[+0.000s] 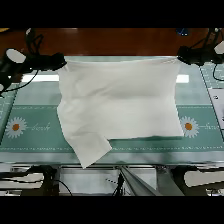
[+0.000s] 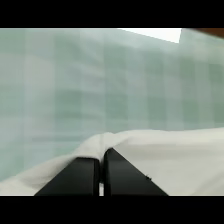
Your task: Fold the shirts.
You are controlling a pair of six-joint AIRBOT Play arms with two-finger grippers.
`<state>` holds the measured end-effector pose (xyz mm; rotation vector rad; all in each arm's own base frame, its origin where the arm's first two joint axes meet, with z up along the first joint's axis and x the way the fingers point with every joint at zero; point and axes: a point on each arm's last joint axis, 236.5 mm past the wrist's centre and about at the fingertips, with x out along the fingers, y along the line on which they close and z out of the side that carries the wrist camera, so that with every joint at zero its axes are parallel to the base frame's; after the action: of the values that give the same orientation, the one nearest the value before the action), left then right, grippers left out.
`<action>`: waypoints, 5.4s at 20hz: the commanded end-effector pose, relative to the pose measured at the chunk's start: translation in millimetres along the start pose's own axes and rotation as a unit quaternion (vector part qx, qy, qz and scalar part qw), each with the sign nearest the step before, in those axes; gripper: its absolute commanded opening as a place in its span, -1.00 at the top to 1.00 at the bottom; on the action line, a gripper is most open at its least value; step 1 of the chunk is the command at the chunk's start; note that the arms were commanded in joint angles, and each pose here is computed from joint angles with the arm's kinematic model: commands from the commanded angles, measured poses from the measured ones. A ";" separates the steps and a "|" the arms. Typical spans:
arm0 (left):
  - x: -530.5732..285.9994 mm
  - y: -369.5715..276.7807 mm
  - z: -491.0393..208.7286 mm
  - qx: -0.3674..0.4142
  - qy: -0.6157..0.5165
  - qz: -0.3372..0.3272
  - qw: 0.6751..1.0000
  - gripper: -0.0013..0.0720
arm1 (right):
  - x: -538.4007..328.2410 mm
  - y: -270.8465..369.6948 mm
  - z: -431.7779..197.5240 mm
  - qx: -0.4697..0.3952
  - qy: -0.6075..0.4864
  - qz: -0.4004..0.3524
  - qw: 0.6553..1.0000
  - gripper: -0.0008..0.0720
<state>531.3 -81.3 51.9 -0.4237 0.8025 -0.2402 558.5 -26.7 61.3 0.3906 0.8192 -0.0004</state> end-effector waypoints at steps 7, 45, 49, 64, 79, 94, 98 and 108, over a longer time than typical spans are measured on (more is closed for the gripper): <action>36.4 5.6 -12.6 0.027 0.002 0.009 1.000 0.89 | 32.6 -15.5 -20.8 0.003 0.029 -0.011 1.000 0.88; -144.9 39.6 -349.4 -0.198 0.447 -0.010 0.872 -0.68 | -136.0 -82.7 -176.0 0.002 0.341 -0.013 0.940 -0.39; -121.7 24.9 -349.6 -0.194 0.428 -0.022 0.882 -0.68 | -136.3 -82.6 -176.4 0.002 0.342 -0.013 0.940 -0.39; -97.9 2.3 -376.7 -0.169 0.458 -0.033 0.872 0.89 | -158.0 -139.4 -202.4 0.102 0.352 -0.035 0.930 -0.49; -103.4 -7.8 -353.8 -0.138 0.421 -0.050 0.895 0.89 | -112.6 -112.6 -323.3 0.239 0.380 0.057 0.892 -0.48; -111.4 -44.4 -110.2 -0.011 0.162 -0.090 0.983 0.89 | -109.0 -25.2 -113.6 0.101 0.127 0.123 0.979 0.88; -87.6 -30.0 -85.7 -0.050 0.122 -0.081 0.988 0.89 | -70.2 -3.3 -77.6 0.075 0.046 0.107 0.990 0.88; 18.3 5.4 -102.0 -0.130 0.214 -0.114 0.961 0.89 | 21.7 -18.9 -90.3 0.093 0.030 0.058 0.994 0.88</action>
<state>456.2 -108.6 -3.1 -0.7005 1.1698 -0.4384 497.1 -6.6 2.5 0.6236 0.8590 0.0760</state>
